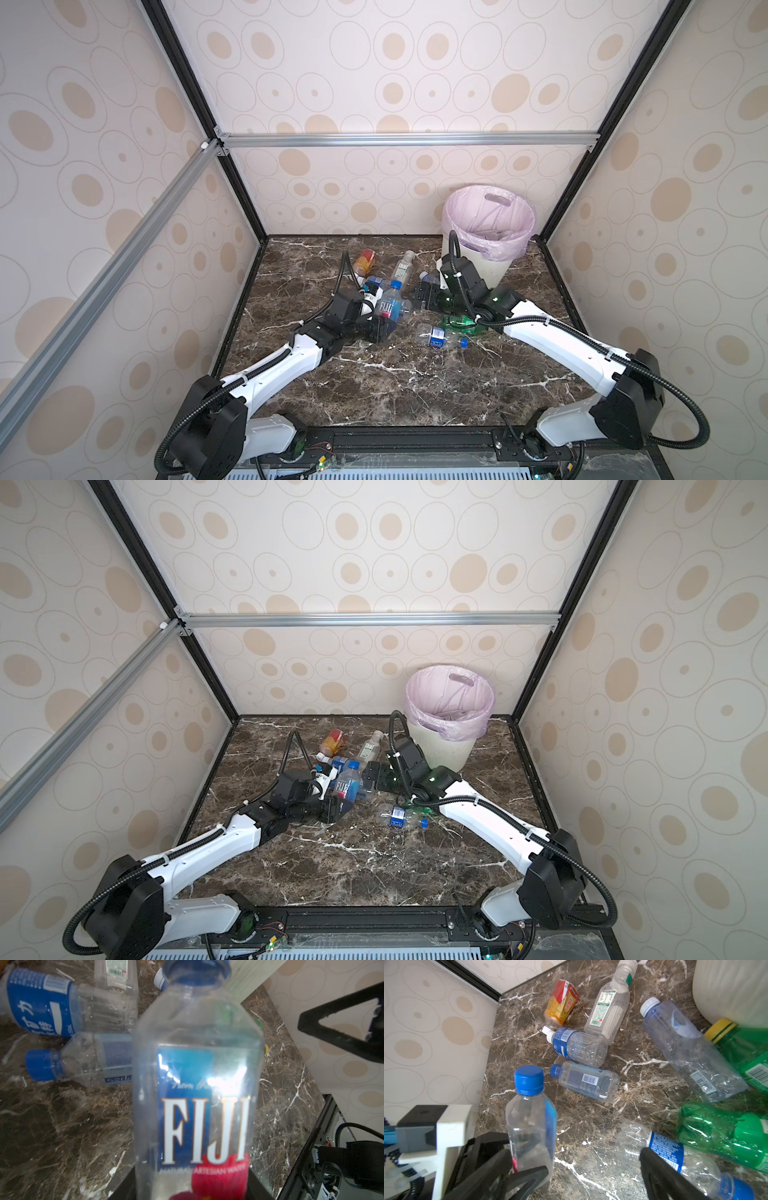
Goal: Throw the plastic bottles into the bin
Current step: 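Lift the FIJI bottle with the left gripper while the right grasps its blue cap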
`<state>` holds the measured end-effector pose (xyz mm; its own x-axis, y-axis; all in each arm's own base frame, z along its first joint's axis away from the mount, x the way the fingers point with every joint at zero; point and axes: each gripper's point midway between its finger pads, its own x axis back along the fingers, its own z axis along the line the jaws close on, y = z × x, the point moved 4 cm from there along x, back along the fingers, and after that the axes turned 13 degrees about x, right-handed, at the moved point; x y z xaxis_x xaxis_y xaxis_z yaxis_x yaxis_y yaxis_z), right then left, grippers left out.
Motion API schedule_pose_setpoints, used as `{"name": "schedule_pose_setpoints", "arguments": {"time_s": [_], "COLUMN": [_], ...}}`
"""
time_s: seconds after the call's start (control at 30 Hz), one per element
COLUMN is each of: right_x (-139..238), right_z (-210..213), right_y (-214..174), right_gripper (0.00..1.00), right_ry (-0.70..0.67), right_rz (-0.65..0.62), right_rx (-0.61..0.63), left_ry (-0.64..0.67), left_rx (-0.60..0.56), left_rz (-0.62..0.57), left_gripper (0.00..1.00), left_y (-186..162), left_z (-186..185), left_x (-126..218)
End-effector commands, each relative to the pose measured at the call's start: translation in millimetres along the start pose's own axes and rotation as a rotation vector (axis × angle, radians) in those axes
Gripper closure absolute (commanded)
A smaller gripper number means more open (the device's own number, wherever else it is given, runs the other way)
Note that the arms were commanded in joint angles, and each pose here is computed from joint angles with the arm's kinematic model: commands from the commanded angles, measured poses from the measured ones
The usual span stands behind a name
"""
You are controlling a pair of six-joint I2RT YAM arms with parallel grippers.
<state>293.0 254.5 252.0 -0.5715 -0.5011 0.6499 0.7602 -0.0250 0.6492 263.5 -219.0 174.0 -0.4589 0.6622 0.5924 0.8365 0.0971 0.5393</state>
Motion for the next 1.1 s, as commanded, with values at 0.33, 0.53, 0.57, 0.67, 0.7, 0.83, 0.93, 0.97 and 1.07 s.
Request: {"name": "schedule_pose_setpoints", "arguments": {"time_s": [0.33,0.53,0.57,0.67,0.7,0.83,0.93,0.97,1.07], "right_x": [6.8,-0.9,-2.3,-5.7,-6.3,-7.6,-7.5,-7.2,-5.5], "right_z": [21.5,22.9,23.0,23.4,23.4,23.3,22.7,22.7,22.4], "right_y": [22.8,22.8,22.5,21.5,21.6,19.8,19.1,19.1,18.4], "right_gripper": [0.08,0.13,0.14,0.17,0.18,0.27,0.36,0.39,0.47], "right_ry": [0.071,0.08,0.083,0.087,0.088,0.093,0.092,0.093,0.093], "right_rz": [-0.062,-0.06,-0.058,-0.055,-0.055,-0.052,-0.051,-0.051,-0.051], "right_rx": [0.028,0.021,0.018,0.012,0.011,0.005,0.003,0.003,-0.001], "left_ry": [-0.207,-0.234,-0.239,-0.245,-0.247,-0.258,-0.258,-0.258,-0.252], "left_rx": [-0.036,-0.029,-0.026,-0.024,-0.024,-0.022,-0.019,-0.018,-0.017], "left_rz": [-0.071,-0.068,-0.068,-0.062,-0.062,-0.069,-0.069,-0.07,-0.071], "left_gripper": [0.46,0.46,0.46,0.46,0.45,0.44,0.42,0.42,0.42], "left_y": [40.2,34.4,33.4,31.0,29.8,29.2,29.3,29.3,28.7], "left_z": [-67.7,-74.4,-75.4,-77.8,-78.2,-80.2,-80.3,-80.4,-79.6], "left_x": [-2.1,-2.5,-2.2,-2.5,-2.0,0.5,0.5,0.8,1.0]}}
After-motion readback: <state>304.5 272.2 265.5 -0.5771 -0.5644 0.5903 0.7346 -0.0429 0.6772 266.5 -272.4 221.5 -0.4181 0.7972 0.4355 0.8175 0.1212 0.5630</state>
